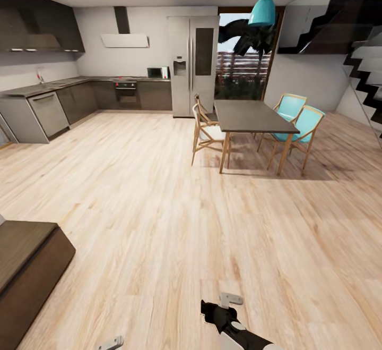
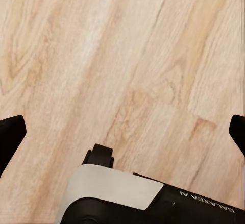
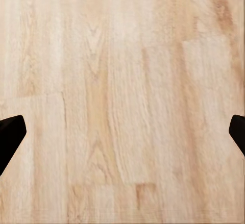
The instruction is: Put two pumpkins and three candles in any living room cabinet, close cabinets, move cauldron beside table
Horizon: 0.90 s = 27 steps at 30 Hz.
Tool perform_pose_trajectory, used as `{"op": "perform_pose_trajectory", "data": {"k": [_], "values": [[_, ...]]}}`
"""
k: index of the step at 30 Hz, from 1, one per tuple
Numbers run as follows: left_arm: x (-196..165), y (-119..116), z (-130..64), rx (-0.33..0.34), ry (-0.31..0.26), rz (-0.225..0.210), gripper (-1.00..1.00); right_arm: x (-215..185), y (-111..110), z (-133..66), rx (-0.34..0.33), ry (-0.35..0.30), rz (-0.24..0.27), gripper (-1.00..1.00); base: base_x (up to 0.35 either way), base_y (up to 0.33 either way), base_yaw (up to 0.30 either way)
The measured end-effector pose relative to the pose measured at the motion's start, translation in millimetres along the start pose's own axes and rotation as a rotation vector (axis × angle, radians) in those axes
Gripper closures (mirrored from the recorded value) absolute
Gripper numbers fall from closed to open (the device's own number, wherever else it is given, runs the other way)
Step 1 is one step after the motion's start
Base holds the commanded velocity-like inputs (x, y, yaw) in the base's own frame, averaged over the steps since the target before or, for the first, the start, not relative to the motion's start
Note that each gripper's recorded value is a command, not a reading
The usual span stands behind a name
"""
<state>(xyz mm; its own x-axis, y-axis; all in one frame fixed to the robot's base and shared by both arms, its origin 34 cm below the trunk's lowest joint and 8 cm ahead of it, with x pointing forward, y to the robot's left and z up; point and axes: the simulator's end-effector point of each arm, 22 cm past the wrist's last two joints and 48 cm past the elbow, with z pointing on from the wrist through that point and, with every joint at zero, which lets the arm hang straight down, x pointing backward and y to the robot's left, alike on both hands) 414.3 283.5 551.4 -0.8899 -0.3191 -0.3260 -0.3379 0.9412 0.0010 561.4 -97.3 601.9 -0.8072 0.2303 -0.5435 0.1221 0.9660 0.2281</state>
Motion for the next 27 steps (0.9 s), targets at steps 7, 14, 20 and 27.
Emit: {"op": "perform_pose_trajectory", "data": {"k": [7,14,20,27], "values": [[-6.7,-0.4,-0.1,-0.002,-0.042,-0.004,-1.0,-1.2,-9.5,0.6,0.013,-0.001,-0.005,-1.0,0.302,-0.095,0.0],[-6.9,-0.7,-0.2,-0.002,-0.044,-0.004,-1.0,9.3,-33.1,1.0,0.068,0.038,-0.018,-1.0,0.302,-0.095,0.0],[-7.0,-0.7,-0.2,-0.002,-0.044,-0.005,-1.0,23.8,-49.6,-0.1,0.101,0.098,-0.037,-1.0,0.302,-0.096,0.0],[-6.7,-0.6,-0.2,-0.002,-0.044,-0.006,-1.0,23.9,-49.2,0.0,0.099,0.098,-0.041,-1.0,0.302,-0.096,0.0]]}}
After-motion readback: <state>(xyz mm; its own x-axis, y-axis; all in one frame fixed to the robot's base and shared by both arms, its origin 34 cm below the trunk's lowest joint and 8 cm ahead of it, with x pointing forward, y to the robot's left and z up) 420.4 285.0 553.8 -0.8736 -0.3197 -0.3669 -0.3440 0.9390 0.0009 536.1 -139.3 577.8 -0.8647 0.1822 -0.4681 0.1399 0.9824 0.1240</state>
